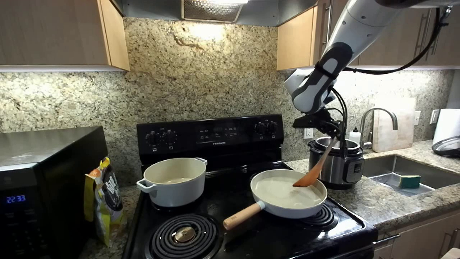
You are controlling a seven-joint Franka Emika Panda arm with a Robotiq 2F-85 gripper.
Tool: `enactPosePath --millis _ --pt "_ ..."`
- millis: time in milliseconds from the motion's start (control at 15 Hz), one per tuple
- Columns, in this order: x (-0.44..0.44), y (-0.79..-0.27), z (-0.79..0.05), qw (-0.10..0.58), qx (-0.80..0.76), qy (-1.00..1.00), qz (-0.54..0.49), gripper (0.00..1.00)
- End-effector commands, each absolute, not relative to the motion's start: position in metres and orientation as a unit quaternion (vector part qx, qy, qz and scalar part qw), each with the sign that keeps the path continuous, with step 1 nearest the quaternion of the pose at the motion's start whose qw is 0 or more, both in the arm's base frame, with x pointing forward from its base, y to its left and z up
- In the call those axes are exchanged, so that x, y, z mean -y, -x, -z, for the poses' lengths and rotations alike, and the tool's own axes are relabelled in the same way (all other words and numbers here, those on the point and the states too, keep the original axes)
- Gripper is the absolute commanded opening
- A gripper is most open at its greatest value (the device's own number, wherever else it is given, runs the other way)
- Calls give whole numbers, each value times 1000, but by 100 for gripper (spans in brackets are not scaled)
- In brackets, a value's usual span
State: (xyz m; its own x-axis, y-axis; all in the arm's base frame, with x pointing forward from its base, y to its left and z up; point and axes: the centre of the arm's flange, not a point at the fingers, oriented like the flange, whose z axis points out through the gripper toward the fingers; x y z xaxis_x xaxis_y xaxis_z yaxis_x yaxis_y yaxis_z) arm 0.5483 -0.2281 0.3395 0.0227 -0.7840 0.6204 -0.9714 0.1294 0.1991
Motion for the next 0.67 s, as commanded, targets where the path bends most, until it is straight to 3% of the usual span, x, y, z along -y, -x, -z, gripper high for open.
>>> enactPosePath --millis 0,600 --pt "210 -570 -341 341 673 -636 -163 12" --pt "151 -607 -323 327 636 -680 -162 12"
